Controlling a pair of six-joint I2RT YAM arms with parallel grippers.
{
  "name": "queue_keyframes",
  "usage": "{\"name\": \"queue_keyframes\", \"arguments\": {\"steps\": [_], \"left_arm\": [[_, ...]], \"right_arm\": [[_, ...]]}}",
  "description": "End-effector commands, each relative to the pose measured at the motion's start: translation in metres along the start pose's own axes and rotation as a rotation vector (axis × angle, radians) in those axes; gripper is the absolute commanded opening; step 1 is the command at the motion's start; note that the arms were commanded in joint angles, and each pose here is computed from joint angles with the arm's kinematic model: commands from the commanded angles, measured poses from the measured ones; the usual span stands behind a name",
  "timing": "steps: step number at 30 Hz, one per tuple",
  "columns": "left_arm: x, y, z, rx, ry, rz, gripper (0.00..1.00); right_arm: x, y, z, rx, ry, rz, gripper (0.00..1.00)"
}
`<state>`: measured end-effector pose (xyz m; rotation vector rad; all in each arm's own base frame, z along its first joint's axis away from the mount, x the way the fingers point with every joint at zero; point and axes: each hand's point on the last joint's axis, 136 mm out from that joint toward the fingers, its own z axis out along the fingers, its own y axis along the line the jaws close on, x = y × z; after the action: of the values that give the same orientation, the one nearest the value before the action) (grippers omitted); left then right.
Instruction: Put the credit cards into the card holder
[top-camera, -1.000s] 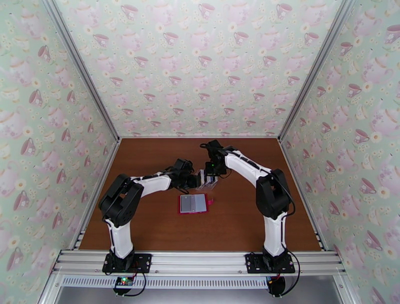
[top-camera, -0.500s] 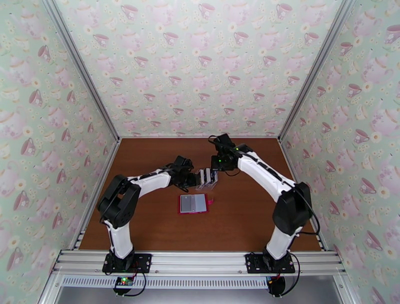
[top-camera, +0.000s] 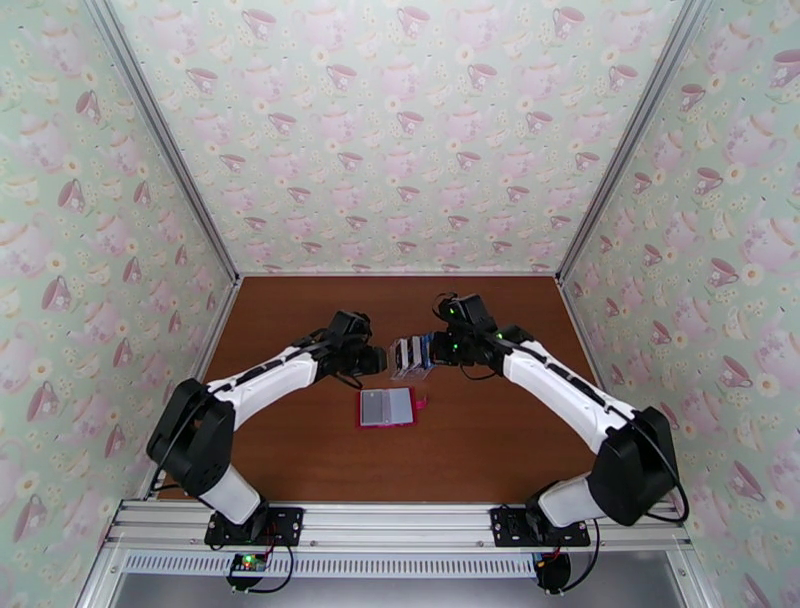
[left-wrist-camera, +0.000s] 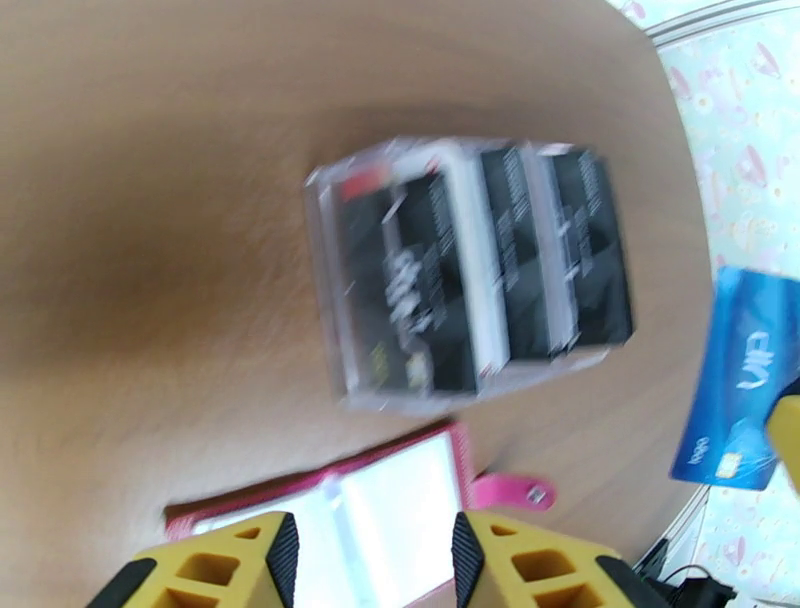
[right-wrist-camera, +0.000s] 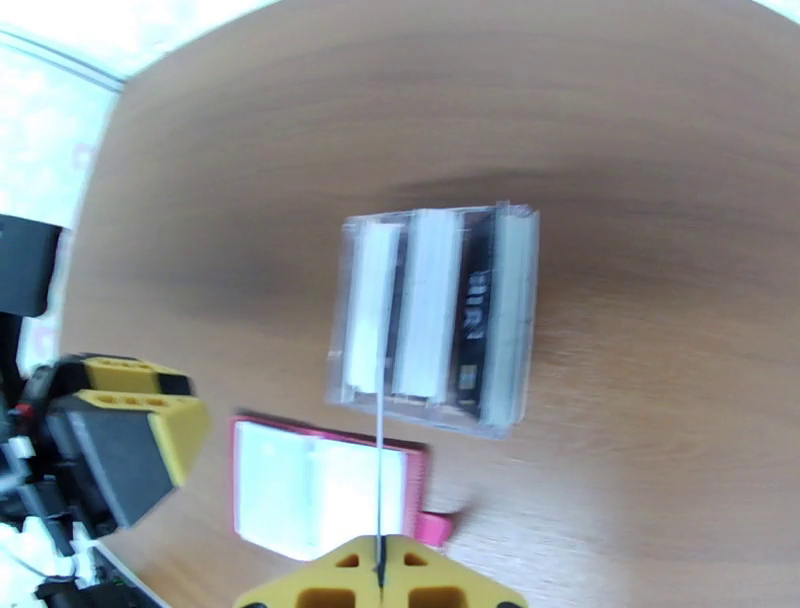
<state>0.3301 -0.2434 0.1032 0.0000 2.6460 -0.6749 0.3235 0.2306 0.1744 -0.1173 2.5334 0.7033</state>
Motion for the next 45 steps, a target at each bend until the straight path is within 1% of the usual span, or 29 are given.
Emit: {"name": "queue_keyframes", "arguments": {"steps": [1,2,7,13,22,35,45], "left_arm": [[0.016,0.012,-0.007,-0.030,0.015,0.008,0.48],[0.025,0.017,-0.006,-0.038,0.030,0.007,0.48],[0.044,0.022,-0.009,-0.043,0.053,0.015,0.48],[0.064,0.033,-0.007,-0.064,0.078,0.018,0.48],[0.087,0.046,0.000,-0.083,0.106,-0.006,0.47],[0.095,0.054,0.015,-0.090,0.114,0.002,0.46],[0.100,0.065,0.020,-0.131,0.126,0.007,0.46]], "right_arm": [[-0.001,0.024,-0.001,-0.175,-0.055,0.048,0.00],[0.004,0.023,0.002,-0.199,-0.059,0.062,0.00],[0.026,0.024,0.016,-0.315,-0.054,0.123,0.00],[0.050,0.015,0.026,-0.341,-0.036,0.149,0.00],[0.079,0.011,0.042,-0.347,0.011,0.150,0.00],[0.099,0.014,0.070,-0.358,0.051,0.150,0.00],[0.106,0.016,0.088,-0.371,0.072,0.166,0.00]]}}
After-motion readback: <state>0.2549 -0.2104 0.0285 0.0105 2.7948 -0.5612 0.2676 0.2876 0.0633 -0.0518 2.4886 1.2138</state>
